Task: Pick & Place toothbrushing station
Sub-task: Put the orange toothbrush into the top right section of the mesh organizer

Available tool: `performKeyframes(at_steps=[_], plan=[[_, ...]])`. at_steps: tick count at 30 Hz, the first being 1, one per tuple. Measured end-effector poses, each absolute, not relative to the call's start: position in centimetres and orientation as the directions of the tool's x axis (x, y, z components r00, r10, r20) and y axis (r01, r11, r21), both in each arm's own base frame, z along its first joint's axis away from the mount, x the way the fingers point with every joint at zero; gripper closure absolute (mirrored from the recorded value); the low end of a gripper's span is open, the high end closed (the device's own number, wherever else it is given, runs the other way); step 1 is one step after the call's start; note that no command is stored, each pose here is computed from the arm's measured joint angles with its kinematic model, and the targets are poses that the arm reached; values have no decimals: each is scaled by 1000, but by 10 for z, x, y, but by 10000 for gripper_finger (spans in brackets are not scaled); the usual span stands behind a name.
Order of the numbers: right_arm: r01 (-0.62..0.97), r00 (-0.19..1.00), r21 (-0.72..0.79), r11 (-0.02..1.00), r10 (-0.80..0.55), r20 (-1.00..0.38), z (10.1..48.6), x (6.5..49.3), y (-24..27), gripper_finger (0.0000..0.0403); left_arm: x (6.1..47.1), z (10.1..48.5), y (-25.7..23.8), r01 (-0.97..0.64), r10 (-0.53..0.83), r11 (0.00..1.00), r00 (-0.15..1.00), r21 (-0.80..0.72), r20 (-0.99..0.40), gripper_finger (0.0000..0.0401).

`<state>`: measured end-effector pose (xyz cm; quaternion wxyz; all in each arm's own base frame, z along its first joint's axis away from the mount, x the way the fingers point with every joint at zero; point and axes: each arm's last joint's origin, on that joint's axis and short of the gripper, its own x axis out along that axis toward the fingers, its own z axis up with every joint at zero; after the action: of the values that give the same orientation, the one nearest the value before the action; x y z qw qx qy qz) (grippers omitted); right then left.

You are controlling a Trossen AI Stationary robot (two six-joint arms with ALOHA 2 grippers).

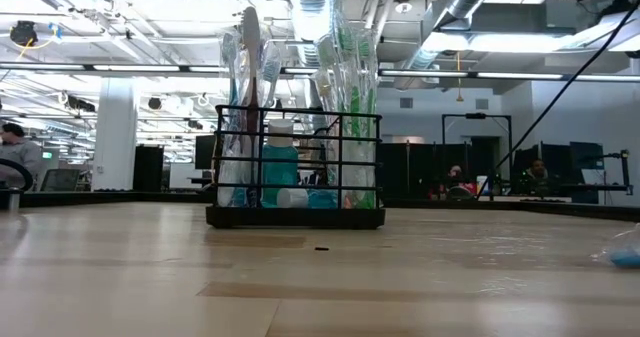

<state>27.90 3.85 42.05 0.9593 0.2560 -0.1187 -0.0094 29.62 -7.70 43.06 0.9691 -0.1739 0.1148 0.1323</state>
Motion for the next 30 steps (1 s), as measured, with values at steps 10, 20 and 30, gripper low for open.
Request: performKeyframes(at_steps=[10, 20, 30], plan=[[51, 992, 345, 937, -86, 88, 418, 261, 32, 397, 236, 451, -55, -471, 382, 820, 874, -325, -302, 160], [145, 982, 87, 985, -133, -133, 398, 256, 34, 398, 209, 461, -48, -614, 570, 716, 789, -333, -230, 139], [73, 970, -17, 997, -75, -230, 344, 255, 38, 398, 230, 449, -53, -670, 636, 622, 734, -405, -237, 159]])
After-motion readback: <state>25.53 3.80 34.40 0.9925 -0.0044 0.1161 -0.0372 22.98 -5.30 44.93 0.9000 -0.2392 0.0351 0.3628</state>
